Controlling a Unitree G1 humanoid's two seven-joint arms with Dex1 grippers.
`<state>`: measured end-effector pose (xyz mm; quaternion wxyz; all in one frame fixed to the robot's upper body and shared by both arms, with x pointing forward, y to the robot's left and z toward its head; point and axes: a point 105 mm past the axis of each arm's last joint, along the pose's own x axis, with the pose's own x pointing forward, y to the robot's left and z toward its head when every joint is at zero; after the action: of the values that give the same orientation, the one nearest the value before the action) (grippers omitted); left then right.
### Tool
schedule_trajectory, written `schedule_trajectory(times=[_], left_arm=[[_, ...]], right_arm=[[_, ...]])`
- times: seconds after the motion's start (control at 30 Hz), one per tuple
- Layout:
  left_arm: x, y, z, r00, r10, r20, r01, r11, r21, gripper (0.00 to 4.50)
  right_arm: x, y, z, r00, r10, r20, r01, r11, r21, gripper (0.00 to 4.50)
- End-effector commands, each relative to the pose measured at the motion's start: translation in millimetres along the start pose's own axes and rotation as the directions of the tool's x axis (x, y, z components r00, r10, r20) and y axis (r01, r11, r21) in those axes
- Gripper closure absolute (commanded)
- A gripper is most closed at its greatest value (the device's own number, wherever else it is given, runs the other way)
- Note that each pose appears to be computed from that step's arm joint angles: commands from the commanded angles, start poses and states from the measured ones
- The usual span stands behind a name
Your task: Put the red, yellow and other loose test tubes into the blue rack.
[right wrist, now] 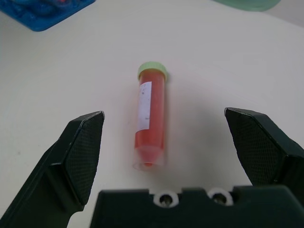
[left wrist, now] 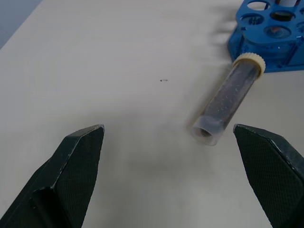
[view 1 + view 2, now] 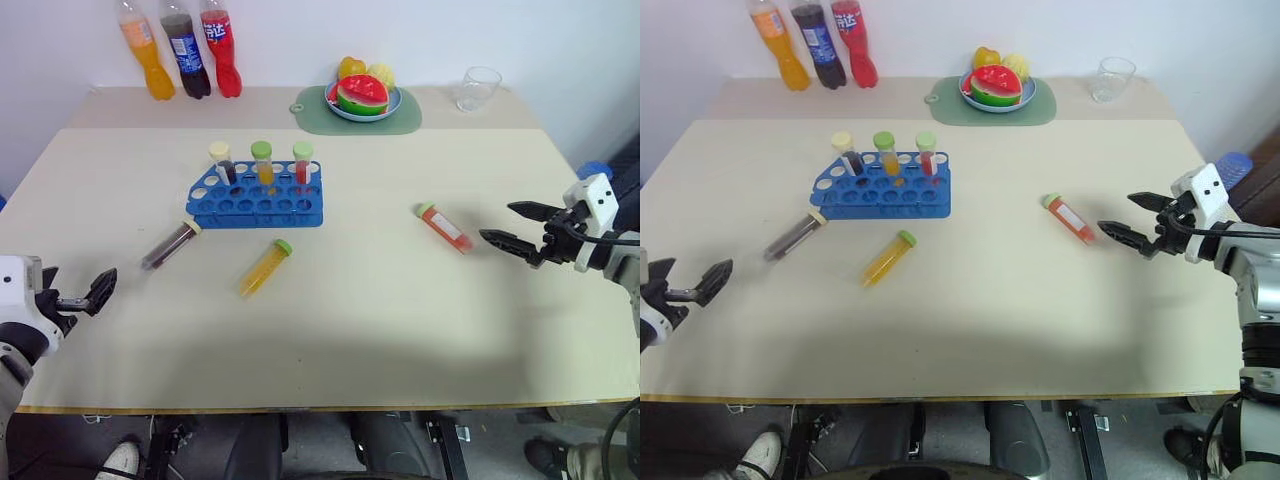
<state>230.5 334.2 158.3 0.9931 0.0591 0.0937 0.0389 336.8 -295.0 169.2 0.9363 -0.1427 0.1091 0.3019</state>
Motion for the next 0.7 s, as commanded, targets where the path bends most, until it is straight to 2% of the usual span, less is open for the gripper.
schedule_trajectory(times=[0.03, 0.43, 0.53, 0.63, 0.7], left_arm=[[-5.0, 2.3, 13.6, 0.999, 0.018, 0.039, -0.019, 0.999, 0.03, 0.03], [7.5, -11.2, 37.8, 0.993, -0.057, 0.105, 0.05, 0.997, 0.059, 0.03], [19.4, -30.8, 53.8, 0.976, -0.139, 0.166, 0.132, 0.99, 0.054, 0.03], [27.5, -44.7, 57.2, 0.962, -0.201, 0.183, 0.194, 0.98, 0.054, 0.03], [32.5, -70.7, 58.0, 0.93, -0.327, 0.17, 0.313, 0.944, 0.104, 0.03]], right_arm=[[1.3, -1.2, 16.6, 0.999, -0.005, 0.052, 0.006, 0.999, -0.033, 0.0], [11.0, 9.3, 31.0, 0.998, 0.011, 0.06, -0.008, 0.999, -0.047, 0.0], [20.6, 15.4, 47.7, 0.997, 0.03, 0.07, -0.028, 0.999, -0.033, 0.0], [25.7, 23.1, 58.2, 0.996, 0.052, 0.073, -0.049, 0.998, -0.047, 0.0], [32.5, 30.6, 64.9, 0.998, 0.064, 0.022, -0.062, 0.993, -0.097, 0.0]])
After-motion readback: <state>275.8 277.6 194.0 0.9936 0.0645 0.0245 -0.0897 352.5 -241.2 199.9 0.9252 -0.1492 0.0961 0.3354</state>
